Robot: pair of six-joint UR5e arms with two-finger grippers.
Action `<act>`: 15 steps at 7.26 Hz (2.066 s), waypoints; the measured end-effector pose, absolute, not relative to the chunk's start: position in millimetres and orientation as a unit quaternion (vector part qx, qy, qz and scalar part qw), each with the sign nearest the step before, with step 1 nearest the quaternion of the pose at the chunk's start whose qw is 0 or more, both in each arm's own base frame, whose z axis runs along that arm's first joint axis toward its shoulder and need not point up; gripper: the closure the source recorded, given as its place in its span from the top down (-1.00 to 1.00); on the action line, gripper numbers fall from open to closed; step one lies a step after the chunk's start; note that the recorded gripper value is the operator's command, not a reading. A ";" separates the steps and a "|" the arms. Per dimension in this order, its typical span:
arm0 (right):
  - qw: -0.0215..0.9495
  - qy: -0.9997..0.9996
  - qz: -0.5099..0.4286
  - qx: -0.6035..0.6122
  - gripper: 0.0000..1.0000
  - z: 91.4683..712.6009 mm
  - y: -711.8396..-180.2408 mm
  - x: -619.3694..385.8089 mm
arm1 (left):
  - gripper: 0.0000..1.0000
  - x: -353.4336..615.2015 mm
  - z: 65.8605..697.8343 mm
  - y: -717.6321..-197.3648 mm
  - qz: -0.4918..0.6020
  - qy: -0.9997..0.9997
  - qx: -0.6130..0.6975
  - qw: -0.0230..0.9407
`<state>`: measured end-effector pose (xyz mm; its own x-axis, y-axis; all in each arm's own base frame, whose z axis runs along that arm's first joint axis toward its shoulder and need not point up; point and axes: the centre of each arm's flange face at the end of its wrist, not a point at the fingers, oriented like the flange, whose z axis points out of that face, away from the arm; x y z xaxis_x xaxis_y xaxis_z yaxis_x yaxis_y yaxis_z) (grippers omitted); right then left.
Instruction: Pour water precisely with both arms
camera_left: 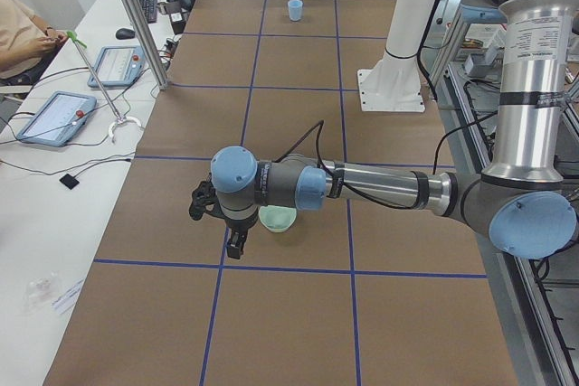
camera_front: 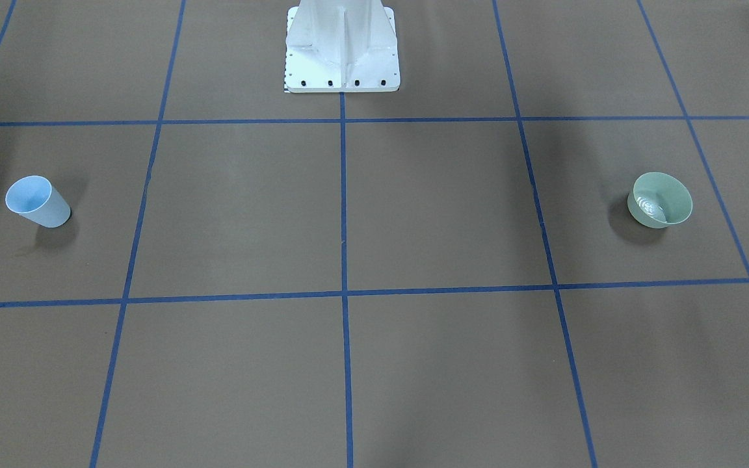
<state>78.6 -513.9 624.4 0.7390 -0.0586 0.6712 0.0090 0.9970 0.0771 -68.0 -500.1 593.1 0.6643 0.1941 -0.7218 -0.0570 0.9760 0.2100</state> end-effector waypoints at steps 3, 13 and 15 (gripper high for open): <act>0.932 -0.361 -0.018 0.035 1.00 623.2 -513.8 78.6 | 1.00 -65.1 575.2 -517.6 0.073 0.402 0.111 0.906; 0.931 -0.362 -0.018 0.036 1.00 621.9 -513.3 78.5 | 1.00 108.8 614.0 -488.8 0.092 0.396 0.068 0.911; 0.931 -0.362 -0.018 0.035 1.00 623.0 -512.2 78.5 | 0.99 134.6 645.8 -479.0 0.084 0.385 0.065 0.917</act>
